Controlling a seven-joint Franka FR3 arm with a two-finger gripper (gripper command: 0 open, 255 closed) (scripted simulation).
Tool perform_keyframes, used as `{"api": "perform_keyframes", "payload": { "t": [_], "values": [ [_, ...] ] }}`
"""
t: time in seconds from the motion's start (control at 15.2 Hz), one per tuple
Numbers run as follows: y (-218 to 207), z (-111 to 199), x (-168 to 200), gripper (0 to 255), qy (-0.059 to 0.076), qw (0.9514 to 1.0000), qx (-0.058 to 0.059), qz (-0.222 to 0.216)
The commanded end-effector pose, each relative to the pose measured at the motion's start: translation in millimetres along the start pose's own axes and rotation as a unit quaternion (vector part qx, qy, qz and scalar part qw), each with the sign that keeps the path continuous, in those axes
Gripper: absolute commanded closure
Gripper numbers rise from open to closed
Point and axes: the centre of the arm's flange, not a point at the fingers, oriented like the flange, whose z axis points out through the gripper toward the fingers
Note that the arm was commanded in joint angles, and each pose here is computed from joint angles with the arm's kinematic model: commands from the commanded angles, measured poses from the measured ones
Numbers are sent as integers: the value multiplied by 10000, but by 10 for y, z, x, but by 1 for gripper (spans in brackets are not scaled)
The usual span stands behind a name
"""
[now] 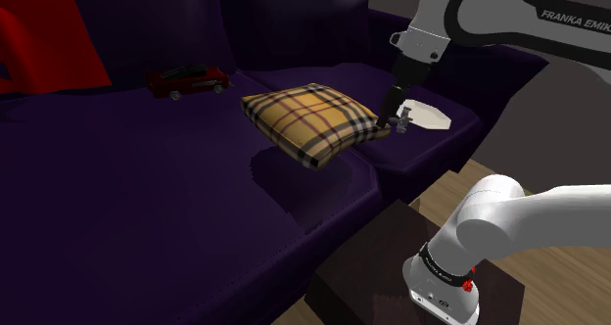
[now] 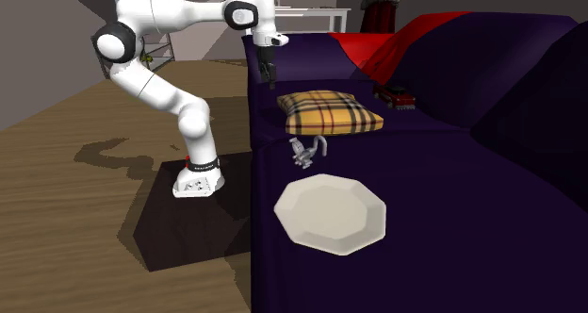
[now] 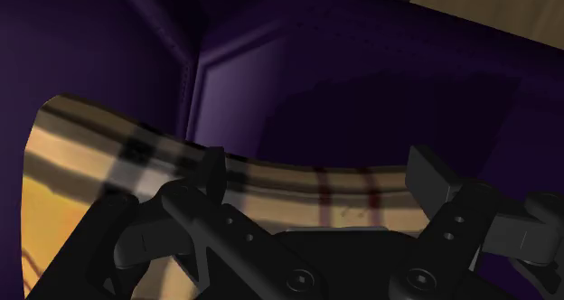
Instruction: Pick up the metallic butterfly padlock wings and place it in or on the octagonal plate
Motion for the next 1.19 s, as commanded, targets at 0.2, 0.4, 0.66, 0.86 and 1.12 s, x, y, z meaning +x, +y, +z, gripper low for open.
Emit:
{"api": "perform_keyframes", "payload": {
  "t": [0.2, 0.4, 0.66, 0.86, 1.12],
  "values": [
    [387, 83, -26, 0, -23, 9999, 3, -162],
    [774, 166, -39, 0, -46, 9995, 6, -324],
    [1290, 278, -38, 0, -76, 9985, 10, -540],
    [1677, 361, -24, 0, -99, 9975, 13, -702],
    [2192, 474, 15, 0, -129, 9957, 17, -917]
  ]
}}
